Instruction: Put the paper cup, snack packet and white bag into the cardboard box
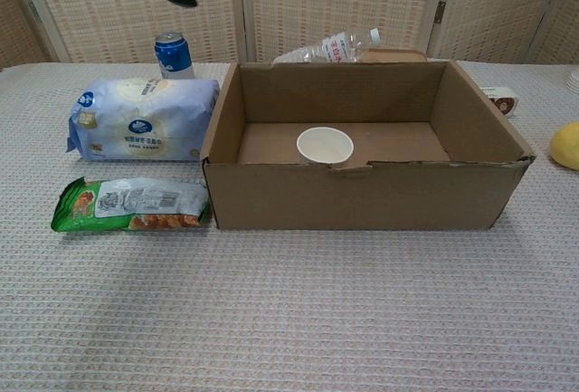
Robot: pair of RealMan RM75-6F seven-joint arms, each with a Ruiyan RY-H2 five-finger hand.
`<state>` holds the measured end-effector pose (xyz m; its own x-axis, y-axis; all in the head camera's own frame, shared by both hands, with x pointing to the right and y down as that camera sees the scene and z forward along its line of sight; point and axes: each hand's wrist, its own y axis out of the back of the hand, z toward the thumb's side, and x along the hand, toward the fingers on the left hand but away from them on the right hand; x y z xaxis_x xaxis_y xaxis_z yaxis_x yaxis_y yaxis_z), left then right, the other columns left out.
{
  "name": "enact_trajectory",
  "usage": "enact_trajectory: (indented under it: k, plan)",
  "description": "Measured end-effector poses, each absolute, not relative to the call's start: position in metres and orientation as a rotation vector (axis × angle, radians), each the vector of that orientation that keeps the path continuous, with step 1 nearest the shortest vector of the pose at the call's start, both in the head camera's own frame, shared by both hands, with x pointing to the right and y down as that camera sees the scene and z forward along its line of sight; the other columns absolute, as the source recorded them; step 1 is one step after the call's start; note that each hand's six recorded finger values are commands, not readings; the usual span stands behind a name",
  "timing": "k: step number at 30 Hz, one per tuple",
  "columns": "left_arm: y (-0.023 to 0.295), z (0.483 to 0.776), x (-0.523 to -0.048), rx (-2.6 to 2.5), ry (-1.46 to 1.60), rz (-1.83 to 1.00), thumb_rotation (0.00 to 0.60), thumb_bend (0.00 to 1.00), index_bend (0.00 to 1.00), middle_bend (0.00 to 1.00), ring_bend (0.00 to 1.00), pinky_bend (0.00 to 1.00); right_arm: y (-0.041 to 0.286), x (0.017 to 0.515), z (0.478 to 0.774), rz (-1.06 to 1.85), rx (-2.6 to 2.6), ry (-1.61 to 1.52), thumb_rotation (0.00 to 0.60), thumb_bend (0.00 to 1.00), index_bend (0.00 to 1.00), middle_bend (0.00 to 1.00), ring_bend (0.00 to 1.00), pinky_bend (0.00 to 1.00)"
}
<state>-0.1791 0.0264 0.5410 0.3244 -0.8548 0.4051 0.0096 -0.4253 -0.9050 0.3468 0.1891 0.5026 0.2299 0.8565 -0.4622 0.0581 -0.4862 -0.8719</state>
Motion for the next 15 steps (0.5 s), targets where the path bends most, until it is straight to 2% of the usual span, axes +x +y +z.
enact_trajectory:
  k: [3, 7, 11, 15]
  plan:
    - [0.038, 0.538, -0.235, -1.642, 0.763, -1.333, 0.600, 0.18, 0.06, 0.15, 0.13, 0.28, 0.191, 0.344, 0.504, 1.333, -1.754, -0.840, 0.600, 0.00, 0.00, 0.00, 0.00, 0.00]
    - [0.069, 0.537, -0.303, -1.584, 0.720, -1.481, 0.600, 0.18, 0.11, 0.19, 0.14, 0.30, 0.191, 0.343, 0.505, 1.333, -1.751, -0.837, 0.600, 0.00, 0.00, 0.00, 0.00, 0.00]
    - [0.104, 0.548, -0.338, -1.603, 0.677, -1.565, 0.600, 0.18, 0.14, 0.22, 0.16, 0.33, 0.192, 0.342, 0.507, 1.338, -1.754, -0.828, 0.600, 0.00, 0.00, 0.00, 0.00, 0.00]
    - [0.123, 0.561, -0.342, -1.647, 0.657, -1.581, 0.600, 0.18, 0.15, 0.23, 0.16, 0.33, 0.193, 0.341, 0.508, 1.335, -1.758, -0.824, 0.600, 0.00, 0.00, 0.00, 0.00, 0.00]
